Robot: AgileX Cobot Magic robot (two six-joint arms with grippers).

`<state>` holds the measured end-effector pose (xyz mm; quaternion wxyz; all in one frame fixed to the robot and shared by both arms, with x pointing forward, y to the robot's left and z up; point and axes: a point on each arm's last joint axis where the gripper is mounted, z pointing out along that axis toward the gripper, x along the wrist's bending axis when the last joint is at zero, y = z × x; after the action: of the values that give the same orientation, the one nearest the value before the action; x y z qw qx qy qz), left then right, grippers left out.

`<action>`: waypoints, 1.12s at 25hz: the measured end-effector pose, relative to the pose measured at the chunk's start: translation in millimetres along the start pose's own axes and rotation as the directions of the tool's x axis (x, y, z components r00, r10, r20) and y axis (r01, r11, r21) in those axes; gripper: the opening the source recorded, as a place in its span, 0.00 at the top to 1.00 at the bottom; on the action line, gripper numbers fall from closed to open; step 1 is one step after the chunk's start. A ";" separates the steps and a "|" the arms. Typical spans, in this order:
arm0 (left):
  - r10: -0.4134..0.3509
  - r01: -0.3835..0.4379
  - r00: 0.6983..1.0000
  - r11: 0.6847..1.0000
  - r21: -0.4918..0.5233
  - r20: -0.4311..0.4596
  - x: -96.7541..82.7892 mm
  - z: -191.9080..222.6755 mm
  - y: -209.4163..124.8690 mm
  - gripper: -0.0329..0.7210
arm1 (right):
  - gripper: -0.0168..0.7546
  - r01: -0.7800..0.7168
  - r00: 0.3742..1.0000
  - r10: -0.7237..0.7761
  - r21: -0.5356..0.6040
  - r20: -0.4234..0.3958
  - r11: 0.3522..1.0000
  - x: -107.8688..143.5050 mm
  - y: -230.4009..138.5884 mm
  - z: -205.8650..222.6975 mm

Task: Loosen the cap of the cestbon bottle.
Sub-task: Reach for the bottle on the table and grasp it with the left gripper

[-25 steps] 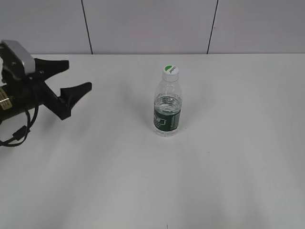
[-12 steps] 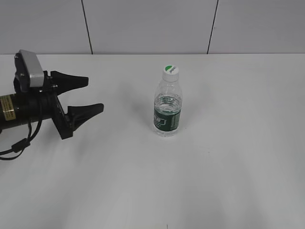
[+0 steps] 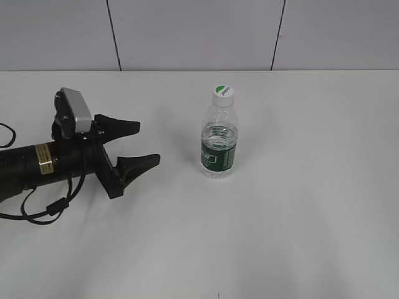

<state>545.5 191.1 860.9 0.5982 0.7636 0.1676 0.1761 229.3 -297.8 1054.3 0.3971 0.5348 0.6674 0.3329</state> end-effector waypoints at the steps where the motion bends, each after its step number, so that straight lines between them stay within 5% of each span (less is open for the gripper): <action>1: -0.007 0.007 1.000 1.000 -0.001 -0.002 -2.4 3.6 -0.2 0.21 | 0.31 0.000 1.000 0.000 0.000 0.000 1.000 0.0 0.0 0.0; 13: -0.079 0.074 0.991 0.996 -0.048 -0.108 -19.7 33.9 11.1 0.21 | 0.31 0.001 1.000 -0.001 0.000 0.002 1.000 -0.2 0.0 0.0; 28: -0.040 0.044 0.996 0.998 -0.047 0.075 -22.3 63.8 3.7 0.21 | 0.31 0.001 1.000 -0.001 0.000 0.002 1.000 -0.2 0.0 0.0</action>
<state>556.0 125.3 848.7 0.6258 0.7512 0.1570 0.1391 229.3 -298.0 1054.3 0.3980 0.5349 0.6674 0.3319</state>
